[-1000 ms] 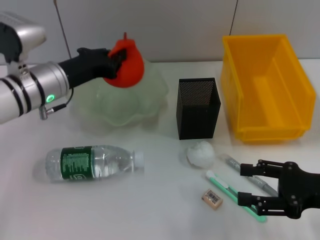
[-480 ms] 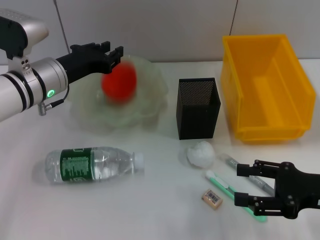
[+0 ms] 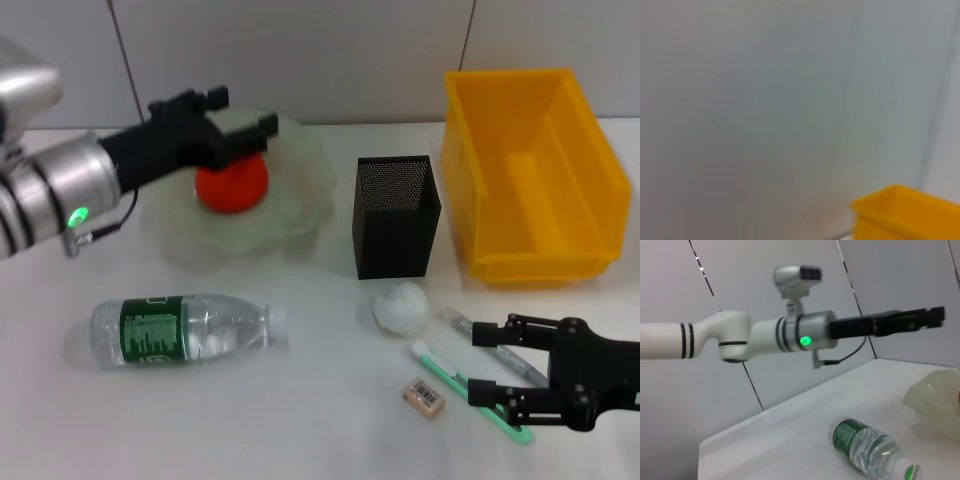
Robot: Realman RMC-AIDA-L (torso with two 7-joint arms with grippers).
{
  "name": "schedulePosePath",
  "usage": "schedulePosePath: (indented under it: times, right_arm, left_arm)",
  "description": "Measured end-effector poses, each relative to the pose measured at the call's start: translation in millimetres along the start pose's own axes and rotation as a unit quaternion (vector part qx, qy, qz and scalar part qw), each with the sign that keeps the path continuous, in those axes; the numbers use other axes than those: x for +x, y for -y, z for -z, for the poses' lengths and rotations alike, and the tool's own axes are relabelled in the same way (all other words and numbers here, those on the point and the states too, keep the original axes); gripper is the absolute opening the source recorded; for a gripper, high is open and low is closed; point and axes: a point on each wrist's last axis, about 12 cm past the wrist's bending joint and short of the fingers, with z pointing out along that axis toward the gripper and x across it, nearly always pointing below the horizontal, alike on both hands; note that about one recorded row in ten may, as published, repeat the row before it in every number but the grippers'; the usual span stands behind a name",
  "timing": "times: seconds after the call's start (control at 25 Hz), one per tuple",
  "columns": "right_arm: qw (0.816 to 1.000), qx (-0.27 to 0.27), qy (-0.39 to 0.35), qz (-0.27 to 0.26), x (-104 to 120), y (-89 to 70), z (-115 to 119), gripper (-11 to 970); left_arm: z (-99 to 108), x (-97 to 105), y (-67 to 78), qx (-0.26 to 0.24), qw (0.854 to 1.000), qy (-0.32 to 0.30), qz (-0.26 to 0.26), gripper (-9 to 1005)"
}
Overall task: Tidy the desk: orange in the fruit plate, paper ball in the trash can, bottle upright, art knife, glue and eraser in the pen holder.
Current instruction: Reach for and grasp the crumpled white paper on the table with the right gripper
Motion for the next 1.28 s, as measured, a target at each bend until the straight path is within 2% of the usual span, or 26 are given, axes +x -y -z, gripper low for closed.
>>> schedulePosePath:
  times: [0.04, 0.12, 0.2, 0.28, 0.4, 0.48, 0.56, 0.64, 0.68, 0.76, 0.88, 1.0, 1.08, 1.28]
  right_arm:
    - [1.0, 0.0, 0.0, 0.0, 0.0, 0.0, 0.0, 776]
    - [1.0, 0.0, -0.001, 0.003, -3.5, 1.3, 0.6, 776]
    - [1.0, 0.0, -0.004, 0.005, -9.0, 3.3, 0.8, 776]
    - [1.0, 0.004, -0.014, 0.008, -19.5, 8.1, 2.1, 776]
    - [1.0, 0.011, -0.022, 0.008, -29.0, 12.3, 3.5, 776]
    - [0.999, 0.017, -0.029, 0.001, -39.9, 15.7, 5.1, 776]
    - [0.999, 0.022, -0.043, -0.004, -54.2, 18.1, 7.3, 776]
    - [0.998, 0.021, -0.067, -0.007, -67.8, 18.5, 6.7, 776]
    - [0.995, 0.019, -0.1, -0.007, -82.6, 18.1, 1.9, 776]
    - [0.993, 0.019, -0.114, -0.008, -89.4, 18.0, -1.3, 776]
    - [0.983, 0.022, -0.182, -0.007, -118.5, 14.4, -21.1, 776]
    - [0.978, 0.028, -0.207, -0.008, -129.4, 12.9, -30.2, 776]
    - [0.967, 0.053, -0.25, -0.015, -148.9, 13.0, -46.6, 776]
    - [0.951, 0.091, -0.293, -0.043, -167.1, 17.4, -68.0, 777]
  left_arm:
    - [0.0, 0.0, 0.0, 0.0, 1.0, 0.0, 0.0, 646]
    - [23.7, 5.6, 13.1, 0.064, 0.998, 0.016, -0.005, 802]
    - [23.7, 5.6, 13.1, 0.064, 0.998, 0.016, -0.005, 833]
    - [66.0, 18.2, 23.6, 0.126, 0.991, 0.046, 0.001, 865]
    - [79.1, 22.2, 25.7, 0.14, 0.988, 0.064, 0.0, 862]
    - [102.0, 31.3, 29.6, 0.167, 0.982, 0.086, 0.0, 861]
    - [118.0, 37.8, 31.3, 0.194, 0.978, 0.078, 0.006, 859]
    - [125.3, 41.4, 32.2, 0.209, 0.976, 0.067, 0.009, 859]
    - [134.1, 46.0, 34.6, 0.237, 0.97, 0.044, 0.009, 859]
    - [136.6, 47.7, 36.0, 0.249, 0.968, 0.035, 0.009, 859]
    - [145.0, 55.1, 42.8, 0.294, 0.956, -0.007, 0.005, 859]
    - [145.9, 58.5, 44.8, 0.303, 0.953, -0.021, 0.004, 859]
    - [145.7, 60.5, 46.5, 0.307, 0.951, -0.028, 0.005, 860]
    - [146.1, 62.2, 50.1, 0.315, 0.949, -0.027, 0.01, 860]
